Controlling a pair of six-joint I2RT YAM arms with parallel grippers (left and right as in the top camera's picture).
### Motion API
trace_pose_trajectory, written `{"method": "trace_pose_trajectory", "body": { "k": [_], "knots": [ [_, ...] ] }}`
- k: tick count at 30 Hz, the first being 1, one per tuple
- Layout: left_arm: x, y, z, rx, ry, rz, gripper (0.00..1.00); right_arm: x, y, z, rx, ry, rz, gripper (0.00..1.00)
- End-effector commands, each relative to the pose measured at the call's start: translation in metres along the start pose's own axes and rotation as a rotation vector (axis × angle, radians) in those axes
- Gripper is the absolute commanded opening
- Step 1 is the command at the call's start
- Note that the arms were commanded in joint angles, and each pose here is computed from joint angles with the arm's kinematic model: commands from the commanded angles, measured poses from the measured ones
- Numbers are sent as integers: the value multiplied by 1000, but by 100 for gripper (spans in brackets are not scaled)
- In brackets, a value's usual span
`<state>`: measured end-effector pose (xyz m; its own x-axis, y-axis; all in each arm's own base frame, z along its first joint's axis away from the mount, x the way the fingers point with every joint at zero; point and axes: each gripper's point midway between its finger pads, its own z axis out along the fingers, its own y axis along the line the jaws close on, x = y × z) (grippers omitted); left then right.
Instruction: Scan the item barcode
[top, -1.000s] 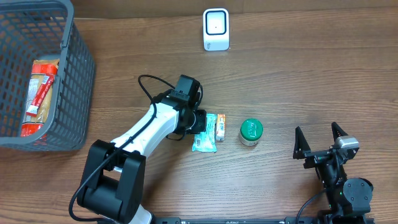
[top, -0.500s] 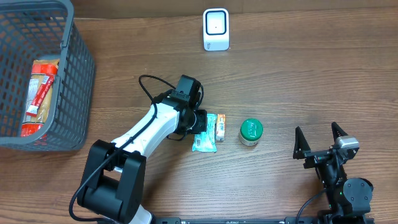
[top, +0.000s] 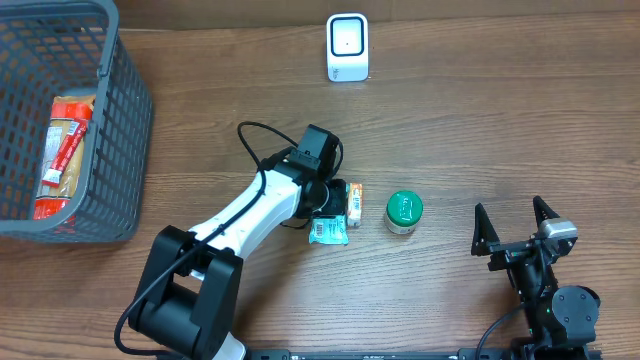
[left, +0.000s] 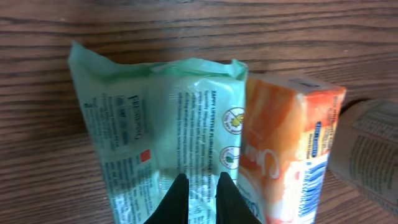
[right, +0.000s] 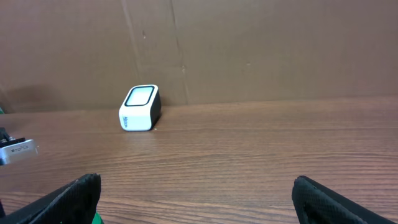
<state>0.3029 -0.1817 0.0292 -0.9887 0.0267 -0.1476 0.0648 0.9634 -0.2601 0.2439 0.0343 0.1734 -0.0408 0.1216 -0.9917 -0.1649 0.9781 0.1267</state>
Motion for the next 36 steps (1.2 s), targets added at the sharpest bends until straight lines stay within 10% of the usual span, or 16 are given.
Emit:
{"method": "trace_pose_trajectory", "body": {
  "k": [1,22,36],
  "knots": [
    [4,2,3,-15,6,-17,7,2,-1,0,4,-2,-4,100],
    [13,70,-3,-183,63,-121,7,2,-1,0,3,-2,-4,100],
    [22,30,14,5,88,-83,7,2,-1,0,4,-2,-4,100]
  ]
}}
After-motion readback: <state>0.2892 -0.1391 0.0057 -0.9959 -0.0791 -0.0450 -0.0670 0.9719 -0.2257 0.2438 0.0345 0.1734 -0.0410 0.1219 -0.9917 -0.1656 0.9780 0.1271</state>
